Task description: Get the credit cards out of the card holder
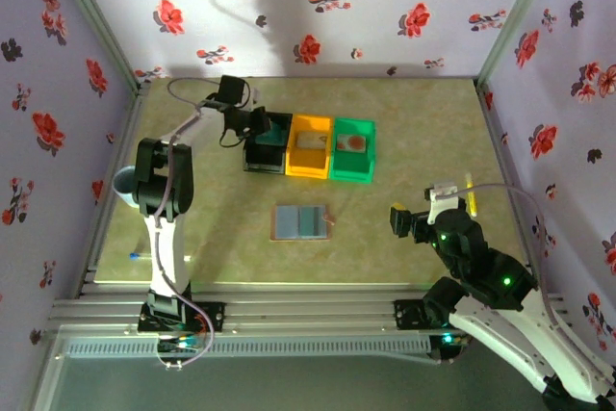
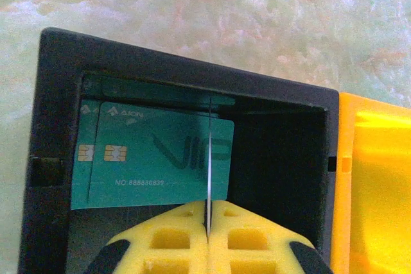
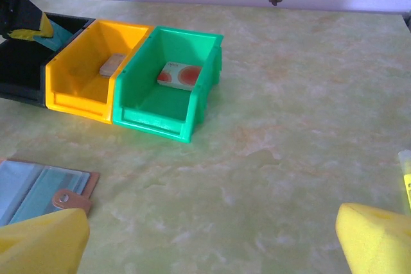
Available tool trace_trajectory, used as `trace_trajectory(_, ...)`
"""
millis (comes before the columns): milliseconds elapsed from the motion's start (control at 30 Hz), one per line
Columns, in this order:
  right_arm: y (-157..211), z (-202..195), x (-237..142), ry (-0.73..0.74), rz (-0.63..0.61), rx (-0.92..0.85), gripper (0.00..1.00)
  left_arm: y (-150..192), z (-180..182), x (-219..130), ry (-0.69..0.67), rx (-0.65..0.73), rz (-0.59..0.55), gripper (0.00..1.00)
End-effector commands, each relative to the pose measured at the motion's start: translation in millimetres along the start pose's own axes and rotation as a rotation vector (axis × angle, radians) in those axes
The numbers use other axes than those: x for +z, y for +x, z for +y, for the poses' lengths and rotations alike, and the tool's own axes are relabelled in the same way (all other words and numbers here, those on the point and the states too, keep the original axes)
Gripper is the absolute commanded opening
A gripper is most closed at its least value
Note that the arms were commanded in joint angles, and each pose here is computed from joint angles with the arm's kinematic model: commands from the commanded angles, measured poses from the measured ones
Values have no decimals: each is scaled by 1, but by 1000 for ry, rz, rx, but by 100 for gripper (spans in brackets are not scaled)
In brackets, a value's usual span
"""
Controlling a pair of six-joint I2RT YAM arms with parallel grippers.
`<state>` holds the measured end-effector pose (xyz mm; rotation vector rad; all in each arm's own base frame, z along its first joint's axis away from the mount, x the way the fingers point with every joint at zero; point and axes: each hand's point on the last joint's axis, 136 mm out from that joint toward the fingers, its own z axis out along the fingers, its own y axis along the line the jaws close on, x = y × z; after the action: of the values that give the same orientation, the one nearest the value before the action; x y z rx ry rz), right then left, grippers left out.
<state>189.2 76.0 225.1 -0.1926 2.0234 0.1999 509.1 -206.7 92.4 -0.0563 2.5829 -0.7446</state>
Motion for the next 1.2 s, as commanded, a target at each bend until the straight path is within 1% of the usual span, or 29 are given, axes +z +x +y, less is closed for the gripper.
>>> trace_trajectory(0, -2, 1, 1, -4, -16, -5, 99, -6, 8, 1, -13, -4, 5, 10)
trace_trajectory(100, -2, 1, 1, -7, -16, -5, 99, -7, 9, 1, -15, -8, 4, 13)
trace_trajectory(333, -2, 1, 1, -7, -17, -4, 99, -11, 11, 1, -29, -8, 10, 16)
trace_trajectory(933, -2, 1, 1, -6, -18, -4, 99, -25, 12, -1, -47, -5, 12, 19)
trace_trajectory(1167, -2, 1, 1, -7, -19, -3, 99, -38, 8, -11, -57, 7, -13, 20)
